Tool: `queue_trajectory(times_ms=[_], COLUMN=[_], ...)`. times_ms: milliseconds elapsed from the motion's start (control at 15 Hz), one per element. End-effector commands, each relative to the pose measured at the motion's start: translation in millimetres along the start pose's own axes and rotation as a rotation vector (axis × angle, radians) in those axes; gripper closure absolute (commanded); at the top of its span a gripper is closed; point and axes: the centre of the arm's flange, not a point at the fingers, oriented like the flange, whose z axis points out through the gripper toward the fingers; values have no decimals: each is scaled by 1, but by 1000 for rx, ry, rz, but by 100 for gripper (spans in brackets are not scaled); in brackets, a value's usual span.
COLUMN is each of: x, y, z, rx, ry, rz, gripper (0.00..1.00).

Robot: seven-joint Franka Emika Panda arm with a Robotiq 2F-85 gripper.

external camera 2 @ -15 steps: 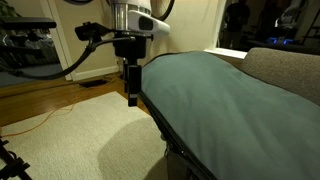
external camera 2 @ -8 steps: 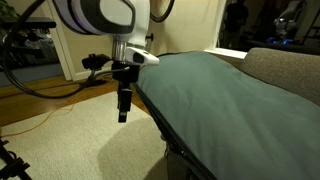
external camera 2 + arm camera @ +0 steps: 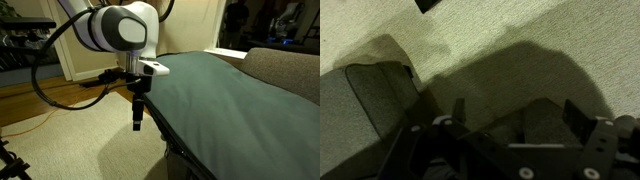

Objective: Pull the zipper to the left side

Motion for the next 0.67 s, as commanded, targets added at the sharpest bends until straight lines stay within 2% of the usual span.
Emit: queue_trajectory(times_ms=[0, 400, 600], x=[2, 8, 24], y=[0, -2, 7], z=[1, 7, 16], rx=[-2, -19, -36], ry=[2, -8, -63], rz=[6, -2, -52], gripper=[0, 0, 0])
